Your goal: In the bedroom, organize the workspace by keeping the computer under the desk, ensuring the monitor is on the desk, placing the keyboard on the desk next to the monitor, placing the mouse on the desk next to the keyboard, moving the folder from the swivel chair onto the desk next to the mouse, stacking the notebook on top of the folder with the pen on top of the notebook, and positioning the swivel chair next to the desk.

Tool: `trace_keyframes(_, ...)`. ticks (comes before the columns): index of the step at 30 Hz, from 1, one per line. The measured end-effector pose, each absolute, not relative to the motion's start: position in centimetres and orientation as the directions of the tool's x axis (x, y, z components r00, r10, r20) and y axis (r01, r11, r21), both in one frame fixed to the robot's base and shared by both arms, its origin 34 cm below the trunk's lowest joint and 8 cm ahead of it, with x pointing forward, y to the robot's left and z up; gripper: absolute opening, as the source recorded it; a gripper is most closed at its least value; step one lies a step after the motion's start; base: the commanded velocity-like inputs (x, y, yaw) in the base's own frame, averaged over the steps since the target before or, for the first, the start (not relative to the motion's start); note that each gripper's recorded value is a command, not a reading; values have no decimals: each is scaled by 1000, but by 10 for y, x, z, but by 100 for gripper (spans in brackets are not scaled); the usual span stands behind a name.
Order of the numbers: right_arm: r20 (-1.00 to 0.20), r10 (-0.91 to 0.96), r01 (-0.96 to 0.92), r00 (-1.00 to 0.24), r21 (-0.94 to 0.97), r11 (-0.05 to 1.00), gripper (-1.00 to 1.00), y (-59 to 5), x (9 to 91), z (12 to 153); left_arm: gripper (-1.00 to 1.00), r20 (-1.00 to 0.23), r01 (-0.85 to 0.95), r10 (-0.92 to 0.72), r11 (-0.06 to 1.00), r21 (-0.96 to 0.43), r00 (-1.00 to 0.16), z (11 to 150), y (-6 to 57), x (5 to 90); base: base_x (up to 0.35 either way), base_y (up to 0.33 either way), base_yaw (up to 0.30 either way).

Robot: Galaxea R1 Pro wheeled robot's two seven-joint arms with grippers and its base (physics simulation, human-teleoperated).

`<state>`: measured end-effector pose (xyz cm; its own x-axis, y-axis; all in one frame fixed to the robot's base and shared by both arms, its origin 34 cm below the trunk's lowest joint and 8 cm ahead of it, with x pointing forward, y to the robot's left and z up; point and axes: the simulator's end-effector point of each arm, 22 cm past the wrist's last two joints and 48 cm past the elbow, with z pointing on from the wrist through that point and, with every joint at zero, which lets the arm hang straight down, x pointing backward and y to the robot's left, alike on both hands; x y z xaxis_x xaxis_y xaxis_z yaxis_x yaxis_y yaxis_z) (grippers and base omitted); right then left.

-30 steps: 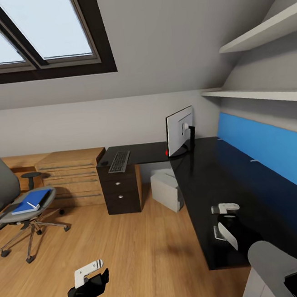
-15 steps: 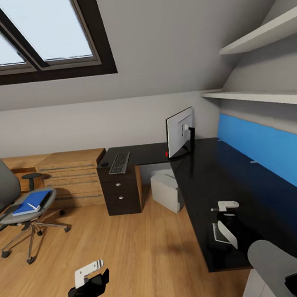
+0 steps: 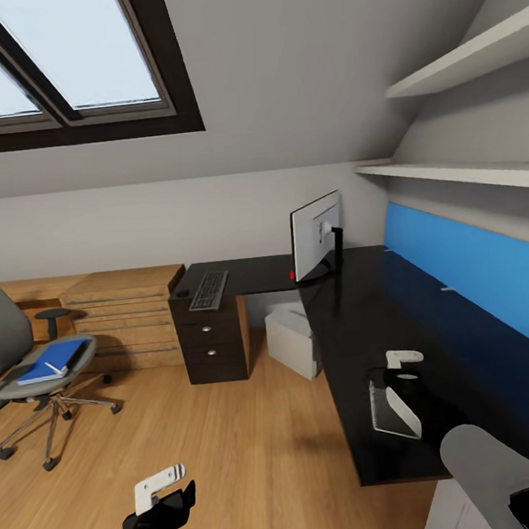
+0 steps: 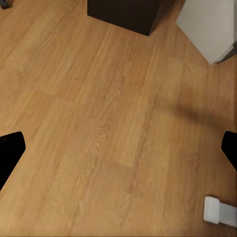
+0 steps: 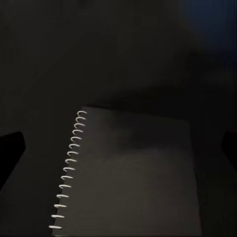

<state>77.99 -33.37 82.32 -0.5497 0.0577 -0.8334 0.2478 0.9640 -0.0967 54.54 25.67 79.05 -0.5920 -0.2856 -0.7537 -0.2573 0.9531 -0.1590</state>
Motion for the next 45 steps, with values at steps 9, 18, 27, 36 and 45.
trace_keyframes(9,-835,56,248,-547,-98,964,100,-335,780,825,100,-756,-230,-268,960,-159,-596,792,245,546,195,-116,0)
trace_keyframes(18,-835,56,253,-548,-102,962,100,-339,779,824,100,-757,-226,-264,961,-157,-598,791,243,546,271,-113,0)
trace_keyframes(27,-833,56,263,-551,-110,959,100,-348,778,823,100,-754,-225,-263,962,-156,-602,790,243,546,90,-42,0)
trace_keyframes(36,-832,54,282,-553,-125,951,100,-369,775,824,100,-754,-225,-263,962,-156,-602,790,243,546,10,-36,0)
trace_keyframes(45,-830,55,281,-554,-125,951,100,-370,775,823,100,-756,-224,-264,962,-158,-599,792,243,547,1,-9,0)
